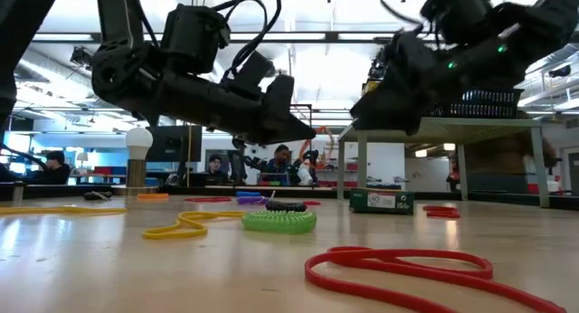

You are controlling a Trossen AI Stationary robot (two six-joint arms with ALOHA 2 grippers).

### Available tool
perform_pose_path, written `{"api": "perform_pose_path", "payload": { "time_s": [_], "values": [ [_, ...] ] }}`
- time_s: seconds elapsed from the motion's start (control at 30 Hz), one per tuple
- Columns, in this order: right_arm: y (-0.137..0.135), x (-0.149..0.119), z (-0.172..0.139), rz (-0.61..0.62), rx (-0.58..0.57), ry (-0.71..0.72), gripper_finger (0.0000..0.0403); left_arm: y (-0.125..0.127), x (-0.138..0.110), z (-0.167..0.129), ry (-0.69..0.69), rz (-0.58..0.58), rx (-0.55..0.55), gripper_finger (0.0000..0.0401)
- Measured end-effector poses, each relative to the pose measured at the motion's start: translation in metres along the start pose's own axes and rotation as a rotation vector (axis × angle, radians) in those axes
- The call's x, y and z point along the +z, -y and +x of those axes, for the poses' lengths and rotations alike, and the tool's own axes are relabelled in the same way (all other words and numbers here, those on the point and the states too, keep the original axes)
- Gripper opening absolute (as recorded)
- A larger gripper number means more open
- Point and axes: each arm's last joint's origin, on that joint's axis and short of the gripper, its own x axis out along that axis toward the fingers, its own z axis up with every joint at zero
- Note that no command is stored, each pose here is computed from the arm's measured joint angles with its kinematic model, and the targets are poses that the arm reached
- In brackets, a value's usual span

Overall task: Pick & Place Office Desk Supplies
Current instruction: Put the orange rubber band into the bottom right black bin on the shelf

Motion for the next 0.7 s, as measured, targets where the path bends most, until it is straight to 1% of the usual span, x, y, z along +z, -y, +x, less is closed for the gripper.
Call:
{"api": "perform_pose_path", "payload": {
  "time_s": [0.07,0.23,0.33,0.4,0.5,0.7],
  "values": [
    [0.003,-0.001,0.005,0.005,-0.005,-0.013,0.0203,0.002,0.002,0.001,0.007,0.020,-0.006,0.0005],
    [0.003,0.004,0.022,0.018,0.052,-0.012,0.0203,0.002,0.003,0.001,0.011,-0.001,-0.006,0.0005],
    [0.003,0.003,0.034,0.016,0.041,-0.030,0.0202,0.003,0.003,0.000,0.015,-0.001,-0.010,0.0006],
    [0.002,0.004,0.040,-0.002,0.038,-0.037,0.0192,0.004,0.003,0.000,0.015,0.006,-0.013,0.0006],
    [0.000,0.009,0.045,-0.012,0.042,-0.023,0.0156,0.003,0.002,-0.001,0.009,0.011,-0.011,0.0006],
    [-0.002,0.015,0.043,-0.043,0.021,0.003,0.0034,0.004,0.005,-0.003,0.013,0.003,0.005,0.0014]
  ]
}}
